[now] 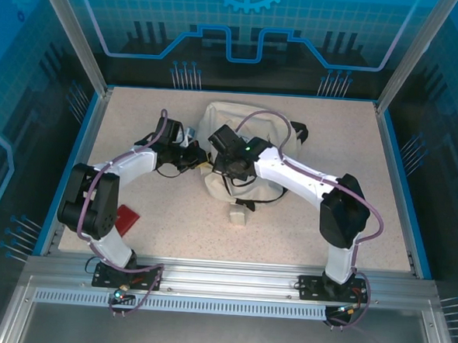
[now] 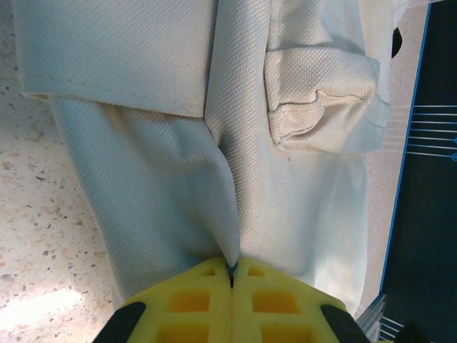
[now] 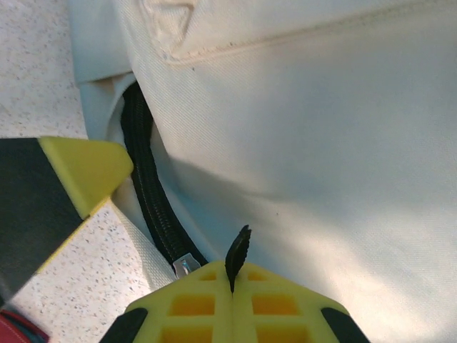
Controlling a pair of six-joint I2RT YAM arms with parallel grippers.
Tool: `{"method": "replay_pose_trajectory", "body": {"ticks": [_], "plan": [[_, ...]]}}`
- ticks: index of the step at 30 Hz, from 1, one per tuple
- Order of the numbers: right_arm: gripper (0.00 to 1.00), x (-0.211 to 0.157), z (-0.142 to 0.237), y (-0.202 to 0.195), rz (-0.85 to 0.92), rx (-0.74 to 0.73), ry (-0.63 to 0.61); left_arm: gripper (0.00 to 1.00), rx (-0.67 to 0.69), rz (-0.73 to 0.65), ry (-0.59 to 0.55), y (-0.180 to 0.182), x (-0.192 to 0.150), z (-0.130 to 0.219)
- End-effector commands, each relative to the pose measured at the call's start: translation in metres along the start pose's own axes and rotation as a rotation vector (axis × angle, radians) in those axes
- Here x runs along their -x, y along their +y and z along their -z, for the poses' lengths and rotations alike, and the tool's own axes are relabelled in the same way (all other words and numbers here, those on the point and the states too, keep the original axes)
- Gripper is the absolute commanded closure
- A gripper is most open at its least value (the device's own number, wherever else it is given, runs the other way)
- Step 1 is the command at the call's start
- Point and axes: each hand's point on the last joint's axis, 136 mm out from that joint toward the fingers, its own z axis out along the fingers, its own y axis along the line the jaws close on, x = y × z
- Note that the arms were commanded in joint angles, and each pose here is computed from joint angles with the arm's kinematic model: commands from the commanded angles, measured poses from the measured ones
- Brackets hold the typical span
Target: Pack books, pencil case, and school supplies into a backpack
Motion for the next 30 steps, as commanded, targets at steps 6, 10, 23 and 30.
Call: {"method": "replay_pose_trajectory", "body": {"ticks": [6, 10, 23, 30], "plan": [[1.0, 0.001, 0.004, 0.014, 0.101, 0.082, 0.017, 1.0, 0.025, -0.025, -0.056, 0.008, 0.02, 0.004], [1.0, 0.027, -0.011, 0.044, 0.115, 0.214, -0.027, 1.0, 0.004, -0.018, -0.042, 0.006, 0.018, 0.002], [1.0, 0.059, -0.026, 0.088, 0.076, 0.431, -0.02, 1.0, 0.005, -0.011, -0.047, 0.007, 0.019, 0.001], [0.58, 0.051, 0.007, 0.039, 0.12, 0.272, -0.012, 0.9, 0.056, 0.017, -0.071, 0.014, 0.026, 0.011]]}}
